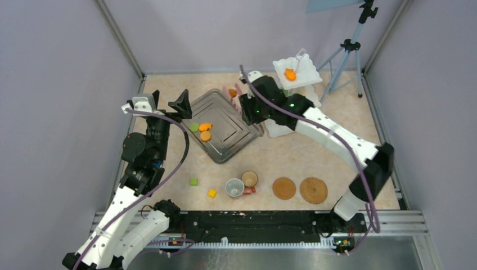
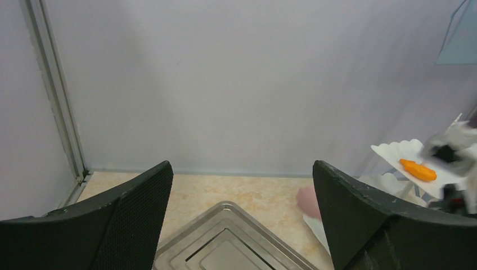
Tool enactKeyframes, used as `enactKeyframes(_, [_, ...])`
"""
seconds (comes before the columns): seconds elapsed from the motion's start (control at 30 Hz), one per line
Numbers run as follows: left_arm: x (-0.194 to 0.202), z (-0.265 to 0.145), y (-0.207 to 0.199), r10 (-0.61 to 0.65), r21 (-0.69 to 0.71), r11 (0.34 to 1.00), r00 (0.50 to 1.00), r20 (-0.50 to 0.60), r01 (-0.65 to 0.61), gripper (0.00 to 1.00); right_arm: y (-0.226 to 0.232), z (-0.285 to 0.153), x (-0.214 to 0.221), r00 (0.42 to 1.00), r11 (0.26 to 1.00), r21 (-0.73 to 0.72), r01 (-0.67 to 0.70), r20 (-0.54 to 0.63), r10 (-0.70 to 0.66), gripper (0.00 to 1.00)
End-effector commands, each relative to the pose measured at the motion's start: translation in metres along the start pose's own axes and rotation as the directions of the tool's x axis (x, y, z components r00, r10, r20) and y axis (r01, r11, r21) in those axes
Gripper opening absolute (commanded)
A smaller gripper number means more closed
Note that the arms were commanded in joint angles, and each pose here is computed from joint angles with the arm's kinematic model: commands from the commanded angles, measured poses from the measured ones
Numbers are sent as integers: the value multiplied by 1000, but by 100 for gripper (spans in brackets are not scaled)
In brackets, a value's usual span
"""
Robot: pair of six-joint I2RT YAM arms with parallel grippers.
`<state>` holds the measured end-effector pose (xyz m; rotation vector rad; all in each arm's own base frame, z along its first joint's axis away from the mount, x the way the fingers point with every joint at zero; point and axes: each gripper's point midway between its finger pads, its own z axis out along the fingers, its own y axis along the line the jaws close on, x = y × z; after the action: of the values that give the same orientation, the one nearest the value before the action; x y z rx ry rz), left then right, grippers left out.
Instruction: Serve the afternoon tea
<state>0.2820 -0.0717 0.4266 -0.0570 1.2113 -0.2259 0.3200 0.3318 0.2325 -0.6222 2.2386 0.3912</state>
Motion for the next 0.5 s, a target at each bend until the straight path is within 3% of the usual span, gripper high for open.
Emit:
enactKeyframes(0.0, [-19, 0, 0, -22, 2, 1000, 998, 54, 22, 99, -30, -92, -32, 980, 993, 81, -85, 185, 69, 12])
enactKeyframes(0.23, [-18, 0, -3, -36, 17, 999, 998, 48, 35, 99, -96, -187, -15, 953, 953, 237, -189, 280, 120, 12])
enactKeyframes(0.47, [-14, 3, -5, -35, 22, 999, 999, 35, 34, 99, -157, -193, -1, 944, 918, 309, -250, 287, 161, 11])
